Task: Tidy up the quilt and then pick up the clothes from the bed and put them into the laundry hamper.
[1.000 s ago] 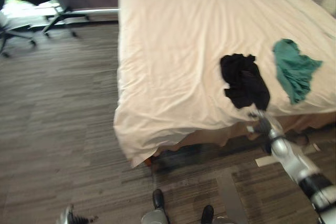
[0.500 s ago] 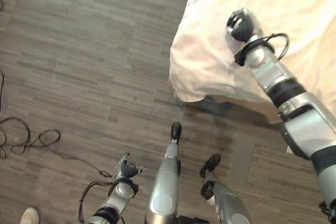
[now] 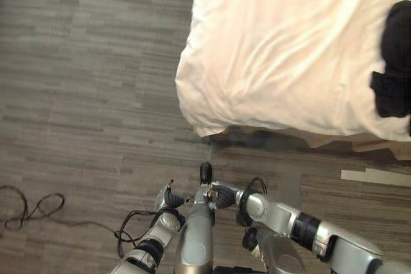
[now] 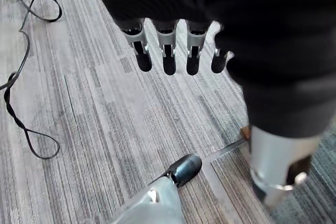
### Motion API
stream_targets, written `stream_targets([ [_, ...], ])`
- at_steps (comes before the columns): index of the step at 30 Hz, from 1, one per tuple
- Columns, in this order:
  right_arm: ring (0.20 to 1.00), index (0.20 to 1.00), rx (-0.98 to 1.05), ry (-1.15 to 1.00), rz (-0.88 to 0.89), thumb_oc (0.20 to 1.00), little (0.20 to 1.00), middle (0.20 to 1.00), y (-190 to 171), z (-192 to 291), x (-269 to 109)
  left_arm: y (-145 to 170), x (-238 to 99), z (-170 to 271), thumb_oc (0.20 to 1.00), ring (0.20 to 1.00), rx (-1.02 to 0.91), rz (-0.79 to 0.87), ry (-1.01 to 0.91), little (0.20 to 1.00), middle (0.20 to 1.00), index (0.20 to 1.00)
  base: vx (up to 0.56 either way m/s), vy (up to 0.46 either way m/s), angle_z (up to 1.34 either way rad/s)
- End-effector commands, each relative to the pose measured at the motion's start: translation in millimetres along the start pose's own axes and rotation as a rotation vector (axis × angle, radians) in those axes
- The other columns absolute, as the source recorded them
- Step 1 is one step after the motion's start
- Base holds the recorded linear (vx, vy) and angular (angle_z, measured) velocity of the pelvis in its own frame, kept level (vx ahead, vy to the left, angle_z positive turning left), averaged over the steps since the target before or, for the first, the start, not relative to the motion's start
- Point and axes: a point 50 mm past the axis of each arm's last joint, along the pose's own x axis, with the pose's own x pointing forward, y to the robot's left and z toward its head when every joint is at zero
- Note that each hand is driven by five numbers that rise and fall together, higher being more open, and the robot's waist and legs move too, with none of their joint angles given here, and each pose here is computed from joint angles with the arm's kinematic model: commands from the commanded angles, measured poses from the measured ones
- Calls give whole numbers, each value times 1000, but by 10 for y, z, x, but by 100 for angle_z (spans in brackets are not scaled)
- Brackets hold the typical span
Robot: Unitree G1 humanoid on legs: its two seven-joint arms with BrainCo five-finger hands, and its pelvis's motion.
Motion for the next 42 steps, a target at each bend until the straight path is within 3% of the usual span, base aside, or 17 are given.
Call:
stream_targets([
  [1,200,200,-131,-298,-382,200,200,200,-1070,727,-6,82,10,-132,1000,1000,77,45,49,1000,1000,1000,-33,24,-28],
  [5,200,200,-351,-342,-801,200,200,200,-2091,959,-559,107,1,-66,1000,1000,39,49,-4,1000,1000,1000,-28,11,-43],
  [8,200,200,-543,-179,-1053,200,200,200,-2720,868,-1010,185,-4,28,1000,1000,15,49,-78,1000,1000,1000,-41,24,-13],
  [13,200,200,-286,285,-1199,200,200,200,-3005,-158,-1439,231,16,-18,1000,1000,-18,38,-41,1000,1000,1000,-40,23,4],
  [15,200,200,-119,513,-1173,200,200,200,-2767,-784,-1616,216,27,-2,1000,1000,13,16,-45,1000,1000,1000,10,57,6],
  [16,200,200,65,705,-1155,200,200,200,-2307,-1345,-1807,181,30,31,1000,1000,20,1,-49,1000,1000,1000,26,55,2],
  [17,200,200,66,705,-1155,200,200,200,-2305,-1347,-1808,181,29,30,1000,1000,21,1,-49,1000,1000,1000,98,84,8],
  [18,200,200,342,880,-1136,200,200,200,-1522,-1867,-2000,124,19,29,1000,1000,-6,-12,-30,1000,1000,1000,79,45,11],
  [19,200,200,344,882,-1136,200,200,200,-1512,-1870,-2003,122,17,24,1000,1000,-5,-13,-30,1000,1000,1000,167,107,19],
  [20,200,200,527,1013,-1141,200,200,200,-900,-2129,-2236,105,4,-46,1000,1000,-28,-21,5,1000,1000,1000,90,63,8],
  [21,200,200,528,1014,-1141,200,200,200,-892,-2130,-2240,103,3,-50,1000,1000,-26,-21,5,1000,1000,1000,219,136,1],
  [22,200,200,684,1158,-1126,200,200,200,-265,-2278,-2480,63,-26,-182,1000,1000,-18,-42,58,1000,1000,1000,177,101,-10],
  [27,200,200,838,1319,-1027,200,200,200,554,-2285,-2657,34,-71,-387,1000,1000,33,-65,133,1000,1000,1000,158,64,-54],
  [28,382,382,848,1346,-988,382,382,382,693,-2267,-2659,14,-84,-424,1000,1000,52,-73,148,1000,1000,1000,142,-22,-134],
  [29,1000,1000,847,1365,-933,1000,1000,1000,799,-2250,-2620,-2,-93,-463,1000,1000,89,-83,164,1000,1000,1000,224,-78,-177],
  [33,1000,1000,809,1352,-696,1000,1000,1000,1153,-2130,-2393,54,-120,-664,1000,1000,433,-148,187,1000,1000,1000,218,-172,-182],
  [42,1000,1000,644,1193,-460,1000,1000,1000,1164,-1986,-1960,58,-197,-830,1000,1000,321,-88,249,1000,1000,1000,239,-169,-145],
])
